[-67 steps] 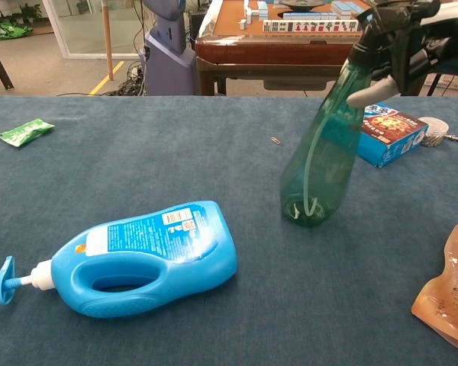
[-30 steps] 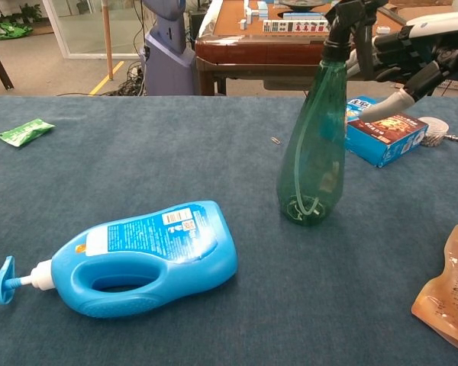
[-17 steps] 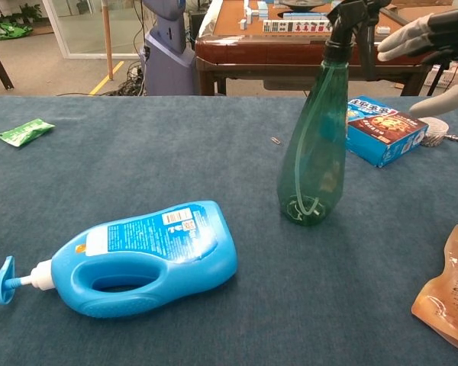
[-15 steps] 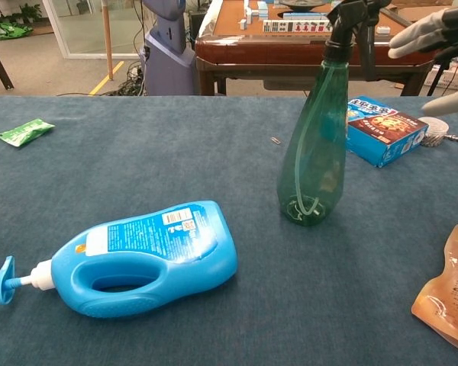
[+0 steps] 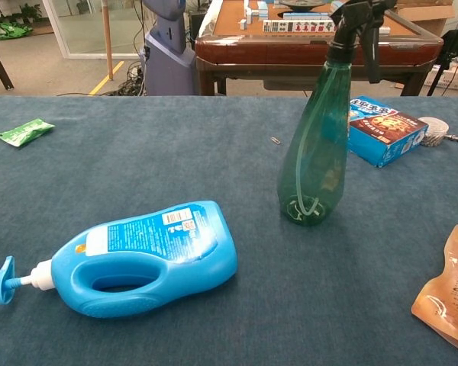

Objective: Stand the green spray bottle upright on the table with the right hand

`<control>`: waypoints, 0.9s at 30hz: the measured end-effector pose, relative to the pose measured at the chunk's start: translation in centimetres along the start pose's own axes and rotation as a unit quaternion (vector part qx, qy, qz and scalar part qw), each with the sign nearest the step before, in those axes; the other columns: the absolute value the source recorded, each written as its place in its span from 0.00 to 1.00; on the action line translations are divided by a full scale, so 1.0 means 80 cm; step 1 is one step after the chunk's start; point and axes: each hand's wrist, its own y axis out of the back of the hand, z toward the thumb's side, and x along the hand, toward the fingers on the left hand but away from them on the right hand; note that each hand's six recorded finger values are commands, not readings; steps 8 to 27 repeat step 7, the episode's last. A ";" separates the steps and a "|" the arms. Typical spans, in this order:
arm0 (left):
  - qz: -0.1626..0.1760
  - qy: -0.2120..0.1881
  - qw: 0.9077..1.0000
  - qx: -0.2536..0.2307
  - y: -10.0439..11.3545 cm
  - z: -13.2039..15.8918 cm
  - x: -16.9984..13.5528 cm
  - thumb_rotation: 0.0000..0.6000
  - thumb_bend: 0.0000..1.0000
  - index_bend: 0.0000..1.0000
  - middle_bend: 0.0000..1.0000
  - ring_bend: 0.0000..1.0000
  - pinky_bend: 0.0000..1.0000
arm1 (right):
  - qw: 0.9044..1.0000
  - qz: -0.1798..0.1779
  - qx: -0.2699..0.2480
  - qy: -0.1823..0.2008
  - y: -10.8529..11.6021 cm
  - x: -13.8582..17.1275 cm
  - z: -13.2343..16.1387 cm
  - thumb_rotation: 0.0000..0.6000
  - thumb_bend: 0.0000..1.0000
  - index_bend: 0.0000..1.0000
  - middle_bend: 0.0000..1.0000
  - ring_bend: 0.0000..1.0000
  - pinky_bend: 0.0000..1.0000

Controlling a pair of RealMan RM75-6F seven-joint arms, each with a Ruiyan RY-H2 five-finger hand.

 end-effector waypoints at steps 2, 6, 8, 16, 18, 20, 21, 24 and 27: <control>0.003 -0.001 1.000 0.000 0.001 0.001 0.001 1.00 0.26 0.11 0.00 0.00 0.00 | 1.000 -0.007 0.009 -0.009 0.001 0.017 -0.011 1.00 0.20 0.24 0.21 0.04 0.00; 0.006 -0.002 1.000 -0.001 0.003 0.002 0.003 1.00 0.26 0.11 0.00 0.00 0.00 | 0.999 -0.010 0.021 -0.021 -0.001 0.045 -0.025 1.00 0.20 0.24 0.21 0.04 0.00; 0.006 -0.002 1.000 -0.001 0.003 0.003 0.003 1.00 0.25 0.11 0.00 0.00 0.00 | 0.999 -0.011 0.024 -0.025 -0.001 0.053 -0.028 1.00 0.20 0.24 0.21 0.04 0.00; 0.006 -0.002 1.000 -0.001 0.003 0.003 0.003 1.00 0.25 0.11 0.00 0.00 0.00 | 0.999 -0.011 0.024 -0.025 -0.001 0.053 -0.028 1.00 0.20 0.24 0.21 0.04 0.00; 0.006 -0.002 1.000 -0.001 0.003 0.003 0.003 1.00 0.25 0.11 0.00 0.00 0.00 | 0.999 -0.011 0.024 -0.025 -0.001 0.053 -0.028 1.00 0.20 0.24 0.21 0.04 0.00; 0.006 -0.002 1.000 -0.001 0.003 0.003 0.003 1.00 0.25 0.11 0.00 0.00 0.00 | 0.999 -0.011 0.024 -0.025 -0.001 0.053 -0.028 1.00 0.20 0.24 0.21 0.04 0.00; 0.006 -0.002 1.000 -0.001 0.003 0.003 0.003 1.00 0.25 0.11 0.00 0.00 0.00 | 0.999 -0.011 0.024 -0.025 -0.001 0.053 -0.028 1.00 0.20 0.24 0.21 0.04 0.00; 0.006 -0.002 1.000 -0.001 0.003 0.003 0.003 1.00 0.25 0.11 0.00 0.00 0.00 | 0.999 -0.011 0.024 -0.025 -0.001 0.053 -0.028 1.00 0.20 0.24 0.21 0.04 0.00; 0.006 -0.002 1.000 -0.001 0.003 0.003 0.003 1.00 0.25 0.11 0.00 0.00 0.00 | 0.999 -0.011 0.024 -0.025 -0.001 0.053 -0.028 1.00 0.20 0.24 0.21 0.04 0.00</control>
